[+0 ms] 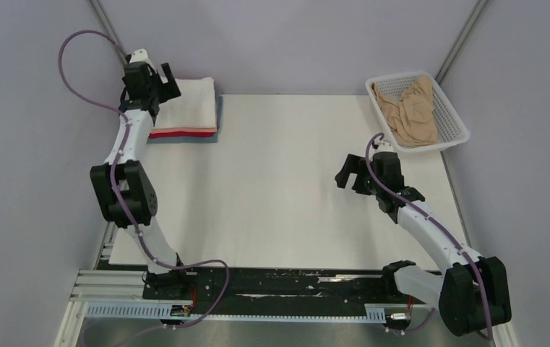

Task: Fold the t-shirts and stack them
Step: Reset both arms

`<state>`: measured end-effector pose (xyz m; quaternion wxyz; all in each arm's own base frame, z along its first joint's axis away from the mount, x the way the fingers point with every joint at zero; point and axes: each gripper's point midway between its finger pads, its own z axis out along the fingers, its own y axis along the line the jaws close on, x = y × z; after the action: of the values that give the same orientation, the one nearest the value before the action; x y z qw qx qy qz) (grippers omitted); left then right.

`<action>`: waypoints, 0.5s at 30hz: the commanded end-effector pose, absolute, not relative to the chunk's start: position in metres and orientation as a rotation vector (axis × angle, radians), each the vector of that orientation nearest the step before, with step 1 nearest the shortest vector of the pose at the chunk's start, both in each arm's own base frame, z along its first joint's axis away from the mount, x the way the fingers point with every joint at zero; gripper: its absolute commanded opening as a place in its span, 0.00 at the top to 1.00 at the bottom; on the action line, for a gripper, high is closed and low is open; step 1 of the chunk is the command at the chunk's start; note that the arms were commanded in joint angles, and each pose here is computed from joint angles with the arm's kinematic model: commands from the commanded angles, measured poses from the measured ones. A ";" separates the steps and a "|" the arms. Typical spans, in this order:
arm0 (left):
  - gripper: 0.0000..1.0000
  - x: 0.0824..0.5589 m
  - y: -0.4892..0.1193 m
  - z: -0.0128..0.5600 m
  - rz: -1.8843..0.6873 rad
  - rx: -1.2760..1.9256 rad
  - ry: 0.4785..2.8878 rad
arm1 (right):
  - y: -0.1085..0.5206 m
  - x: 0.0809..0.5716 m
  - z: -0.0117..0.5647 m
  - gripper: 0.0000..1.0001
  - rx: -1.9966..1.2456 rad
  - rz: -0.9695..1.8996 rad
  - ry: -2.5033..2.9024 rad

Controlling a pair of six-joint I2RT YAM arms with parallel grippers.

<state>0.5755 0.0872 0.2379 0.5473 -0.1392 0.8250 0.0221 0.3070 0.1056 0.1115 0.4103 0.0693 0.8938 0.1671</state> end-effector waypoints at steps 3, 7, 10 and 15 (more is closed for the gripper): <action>0.00 0.478 -0.001 0.309 -0.355 -0.429 1.694 | 0.103 0.305 0.134 0.00 0.237 0.456 2.165; 0.00 0.409 -0.049 0.235 -0.329 -0.423 1.908 | 0.102 0.295 0.138 0.00 0.231 0.477 2.140; 0.00 0.362 -0.077 0.207 -0.326 -0.383 1.960 | 0.096 0.289 0.137 0.00 0.269 0.456 2.121; 0.00 0.288 -0.123 0.154 -0.519 -0.304 2.020 | 0.082 0.283 0.135 0.00 0.329 0.400 2.081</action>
<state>0.3219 -0.1167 0.1613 0.4914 -0.0958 0.8475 -0.1765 0.2843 0.0945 0.1335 0.4600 0.0991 0.8638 0.1801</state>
